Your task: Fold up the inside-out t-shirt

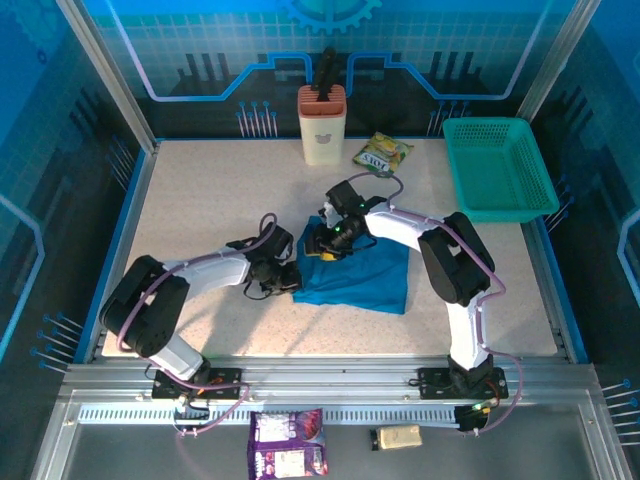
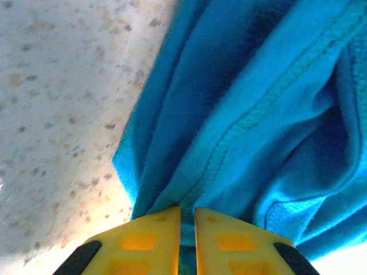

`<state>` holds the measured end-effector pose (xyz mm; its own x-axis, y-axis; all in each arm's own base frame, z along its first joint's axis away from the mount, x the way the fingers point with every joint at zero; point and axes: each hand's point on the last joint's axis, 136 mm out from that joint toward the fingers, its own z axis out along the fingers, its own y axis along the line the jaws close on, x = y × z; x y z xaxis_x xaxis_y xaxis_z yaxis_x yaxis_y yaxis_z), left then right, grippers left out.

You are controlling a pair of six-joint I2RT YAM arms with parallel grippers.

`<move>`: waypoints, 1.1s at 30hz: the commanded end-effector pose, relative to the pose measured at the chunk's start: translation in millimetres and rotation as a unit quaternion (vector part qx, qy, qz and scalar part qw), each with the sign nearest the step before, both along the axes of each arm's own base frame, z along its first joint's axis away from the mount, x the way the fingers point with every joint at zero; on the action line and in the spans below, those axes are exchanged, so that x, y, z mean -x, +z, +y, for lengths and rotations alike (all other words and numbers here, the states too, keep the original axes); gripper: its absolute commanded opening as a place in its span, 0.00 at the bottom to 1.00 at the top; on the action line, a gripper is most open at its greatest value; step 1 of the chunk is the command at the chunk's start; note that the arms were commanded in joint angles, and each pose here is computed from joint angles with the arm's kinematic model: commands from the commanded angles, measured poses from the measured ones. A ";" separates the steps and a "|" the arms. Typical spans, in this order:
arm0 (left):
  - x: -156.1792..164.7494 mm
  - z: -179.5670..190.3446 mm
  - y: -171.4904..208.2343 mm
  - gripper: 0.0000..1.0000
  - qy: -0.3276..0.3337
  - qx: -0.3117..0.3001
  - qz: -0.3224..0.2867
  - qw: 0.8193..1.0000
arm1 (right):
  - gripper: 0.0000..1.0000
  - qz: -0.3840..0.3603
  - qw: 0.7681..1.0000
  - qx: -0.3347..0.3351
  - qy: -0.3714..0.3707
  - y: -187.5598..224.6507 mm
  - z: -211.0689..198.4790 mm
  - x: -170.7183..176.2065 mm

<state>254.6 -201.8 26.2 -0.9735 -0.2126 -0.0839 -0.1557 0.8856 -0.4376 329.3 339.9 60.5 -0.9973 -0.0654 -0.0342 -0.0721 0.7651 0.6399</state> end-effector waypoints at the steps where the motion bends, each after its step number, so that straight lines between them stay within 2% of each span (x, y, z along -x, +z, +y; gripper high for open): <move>1: 9.2 21.8 10.2 0.20 0.024 -0.026 -0.001 0.999 | 0.43 -0.016 0.997 -0.069 0.009 40.0 34.5 -5.1; 6: 10.7 25.9 35.1 0.24 0.018 -0.008 -0.023 1.000 | 0.43 -0.012 0.993 -0.118 0.022 50.6 57.1 -12.7; 12: 9.2 -1.6 63.1 0.30 -0.020 0.036 -0.053 0.998 | 0.43 -0.033 0.991 -0.131 -0.002 74.2 24.8 -19.8; 18: -0.6 -58.2 78.9 0.32 -0.075 0.062 -0.054 0.994 | 0.43 -0.045 0.995 -0.078 -0.050 75.8 -40.9 -9.8; 23: -6.9 -109.1 67.5 0.33 -0.112 0.070 -0.029 0.991 | 0.44 -0.033 0.997 0.004 -0.067 54.0 -88.6 27.3; 26: -11.7 -113.1 45.5 0.32 -0.108 0.037 -0.006 0.993 | 0.44 -0.025 0.996 0.030 -0.077 43.7 -110.3 49.9; 29: -18.2 -98.5 29.8 0.32 -0.100 -0.020 -0.006 0.995 | 0.44 -0.006 0.995 0.046 -0.085 25.3 -124.9 72.1; 33: -23.6 -74.4 20.5 0.32 -0.087 -0.061 -0.007 0.994 | 0.44 0.041 0.994 0.050 -0.092 -10.7 -130.8 99.5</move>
